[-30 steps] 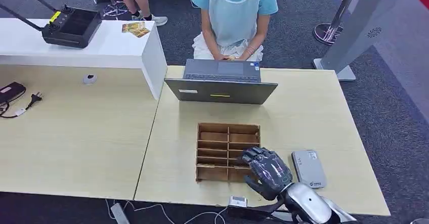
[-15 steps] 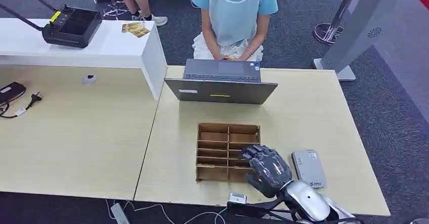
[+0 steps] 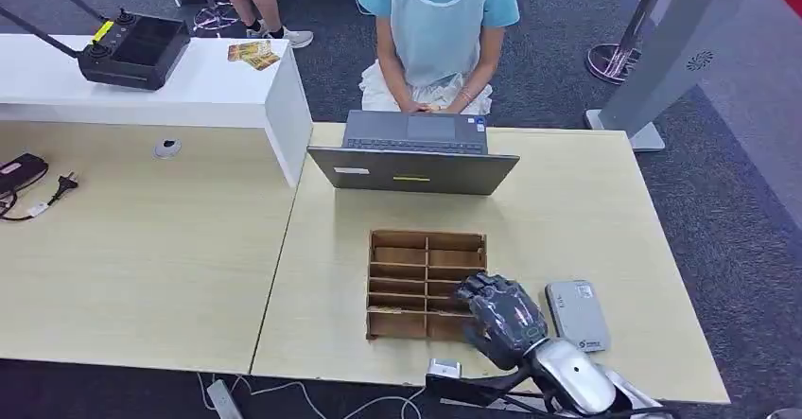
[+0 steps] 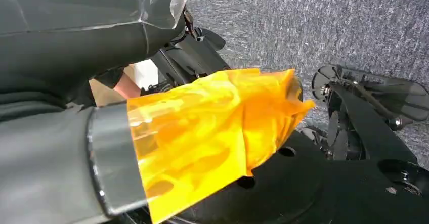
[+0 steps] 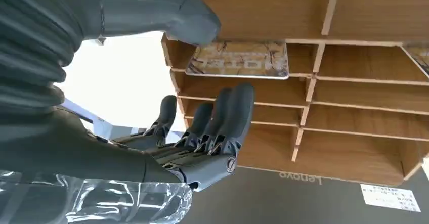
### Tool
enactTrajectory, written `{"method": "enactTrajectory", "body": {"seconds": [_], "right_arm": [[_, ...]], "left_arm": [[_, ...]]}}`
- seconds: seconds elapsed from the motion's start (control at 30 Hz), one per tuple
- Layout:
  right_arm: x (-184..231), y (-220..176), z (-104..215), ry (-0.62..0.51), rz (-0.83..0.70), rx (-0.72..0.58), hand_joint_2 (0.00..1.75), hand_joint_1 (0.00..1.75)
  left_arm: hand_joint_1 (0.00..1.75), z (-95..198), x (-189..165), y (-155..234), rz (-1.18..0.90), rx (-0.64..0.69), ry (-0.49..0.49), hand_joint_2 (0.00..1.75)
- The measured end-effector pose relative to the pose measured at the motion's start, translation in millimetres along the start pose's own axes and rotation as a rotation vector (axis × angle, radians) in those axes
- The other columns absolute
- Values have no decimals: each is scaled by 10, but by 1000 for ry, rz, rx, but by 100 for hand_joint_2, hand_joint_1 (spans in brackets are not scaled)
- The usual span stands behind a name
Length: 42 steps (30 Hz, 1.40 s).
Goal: Pass the card to the sensor for recognition and then transmit it.
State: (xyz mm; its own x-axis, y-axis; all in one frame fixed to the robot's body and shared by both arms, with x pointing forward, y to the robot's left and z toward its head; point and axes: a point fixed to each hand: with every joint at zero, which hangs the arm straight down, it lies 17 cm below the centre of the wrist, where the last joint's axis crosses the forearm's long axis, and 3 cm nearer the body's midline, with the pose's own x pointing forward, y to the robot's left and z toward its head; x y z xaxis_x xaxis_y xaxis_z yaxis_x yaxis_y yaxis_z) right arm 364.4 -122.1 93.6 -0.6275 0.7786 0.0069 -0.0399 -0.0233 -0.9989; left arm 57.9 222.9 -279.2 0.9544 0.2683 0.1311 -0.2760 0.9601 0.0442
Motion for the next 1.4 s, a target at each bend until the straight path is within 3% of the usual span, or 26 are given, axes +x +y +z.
{"method": "enactTrajectory", "body": {"seconds": [0.17, 0.2, 0.23, 0.37, 0.4, 0.43, 0.7, 1.4], "right_arm": [[-9, 37, 18, 5, -4, 7, 175, 91], [-11, 44, 20, 6, -4, 9, 175, 108], [-12, 51, 23, 7, -4, 10, 175, 140], [-18, 64, 29, 9, -6, 12, 175, 154], [-26, 56, 27, 12, -7, 9, 175, 171], [-32, 47, 24, 14, -5, 5, 175, 175], [44, -87, 7, 25, -37, -84, 175, 175], [121, -245, 9, 47, -88, -172, 175, 169]], "left_arm": [[0, 0, -3, 1, 5, 0, 0, 0], [0, 0, -3, 1, 5, 0, 0, 0], [0, 0, -3, 1, 6, 0, 1, 0], [0, 0, -2, 1, 6, 1, 0, 0], [0, 0, -3, 1, 7, 1, 0, 0], [0, 0, -3, 2, 7, 1, 0, 0], [0, 0, 8, 1, 7, 1, -6, 0], [0, 0, 20, 4, 1, 2, -14, 0]]}}
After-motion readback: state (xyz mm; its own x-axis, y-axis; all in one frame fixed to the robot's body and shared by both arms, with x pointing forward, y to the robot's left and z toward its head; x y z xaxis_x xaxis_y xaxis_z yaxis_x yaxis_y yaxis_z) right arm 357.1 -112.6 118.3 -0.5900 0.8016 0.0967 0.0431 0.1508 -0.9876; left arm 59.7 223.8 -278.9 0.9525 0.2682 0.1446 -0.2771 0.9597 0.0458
